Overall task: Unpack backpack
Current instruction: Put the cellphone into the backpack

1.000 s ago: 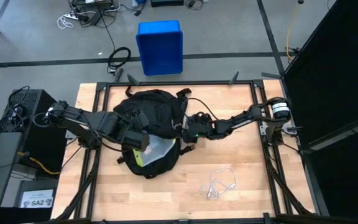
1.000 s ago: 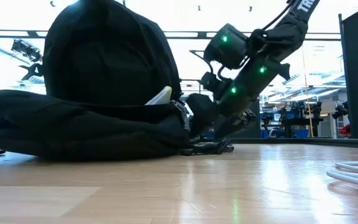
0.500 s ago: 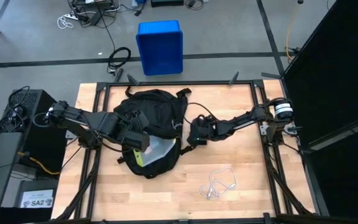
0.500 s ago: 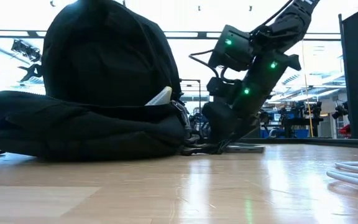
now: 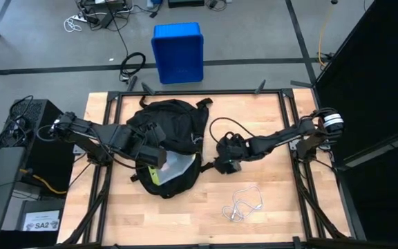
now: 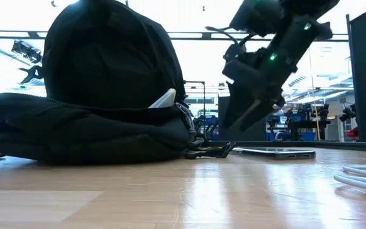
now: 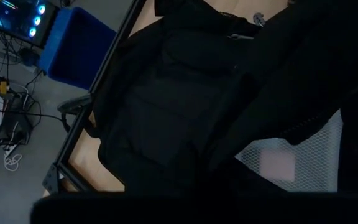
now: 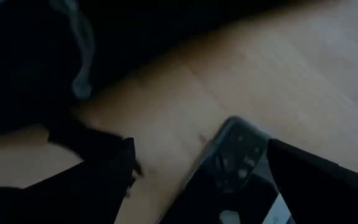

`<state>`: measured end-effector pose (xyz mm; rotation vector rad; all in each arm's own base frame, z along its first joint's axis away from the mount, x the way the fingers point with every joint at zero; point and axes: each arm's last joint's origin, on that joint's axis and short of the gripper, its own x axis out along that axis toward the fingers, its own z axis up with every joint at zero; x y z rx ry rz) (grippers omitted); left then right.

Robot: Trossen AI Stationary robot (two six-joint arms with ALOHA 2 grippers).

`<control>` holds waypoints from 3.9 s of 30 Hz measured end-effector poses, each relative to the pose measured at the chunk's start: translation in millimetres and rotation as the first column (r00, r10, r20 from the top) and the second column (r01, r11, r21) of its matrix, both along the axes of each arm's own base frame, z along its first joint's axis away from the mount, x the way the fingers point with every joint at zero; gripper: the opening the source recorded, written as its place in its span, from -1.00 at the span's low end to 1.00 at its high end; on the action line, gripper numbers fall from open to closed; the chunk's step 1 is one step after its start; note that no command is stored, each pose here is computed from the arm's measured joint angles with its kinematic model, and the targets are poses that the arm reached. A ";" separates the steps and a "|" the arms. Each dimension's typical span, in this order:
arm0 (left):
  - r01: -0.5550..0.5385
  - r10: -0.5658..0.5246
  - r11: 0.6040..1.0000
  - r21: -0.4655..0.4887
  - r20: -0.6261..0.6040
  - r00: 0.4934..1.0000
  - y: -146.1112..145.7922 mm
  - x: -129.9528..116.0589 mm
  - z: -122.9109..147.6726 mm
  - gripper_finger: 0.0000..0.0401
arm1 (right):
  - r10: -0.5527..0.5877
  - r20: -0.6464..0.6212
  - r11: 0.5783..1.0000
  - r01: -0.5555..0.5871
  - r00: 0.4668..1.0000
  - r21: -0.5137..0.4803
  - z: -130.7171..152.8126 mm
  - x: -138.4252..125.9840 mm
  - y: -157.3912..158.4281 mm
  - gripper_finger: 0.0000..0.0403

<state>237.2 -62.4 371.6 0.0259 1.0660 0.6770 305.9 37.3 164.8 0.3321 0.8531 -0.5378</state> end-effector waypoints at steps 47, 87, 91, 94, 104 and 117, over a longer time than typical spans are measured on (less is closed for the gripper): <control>0.024 -0.024 1.000 0.006 -0.070 0.997 -5.5 14.8 -13.9 -1.00 | -0.139 -0.286 0.976 0.180 0.948 0.123 -47.9 -8.2 4.7 0.62; 0.201 -0.200 0.980 0.015 0.178 0.963 -15.7 46.6 -4.5 -1.00 | 0.202 0.427 0.939 -0.298 0.881 0.171 25.8 78.9 21.1 0.62; 0.227 -0.222 0.974 -0.004 0.201 0.954 -17.6 49.5 -3.6 -1.00 | 0.134 0.430 0.962 -0.222 0.893 0.161 25.9 88.9 -4.1 0.62; 0.259 -0.245 0.966 -0.030 0.227 0.943 -20.2 52.1 -2.3 -1.00 | 0.048 0.430 0.982 -0.121 0.902 0.143 26.1 91.9 -25.1 0.62; 0.303 -0.288 0.953 -0.033 0.223 0.931 -23.1 52.2 -1.4 -1.00 | 0.029 0.509 0.993 -0.083 0.860 0.084 36.0 97.9 -57.2 0.62; 0.285 -0.276 0.958 -0.041 0.145 0.950 -21.0 45.0 -5.2 -1.00 | 0.350 0.487 0.883 -0.455 0.800 0.112 37.6 94.8 -8.5 0.32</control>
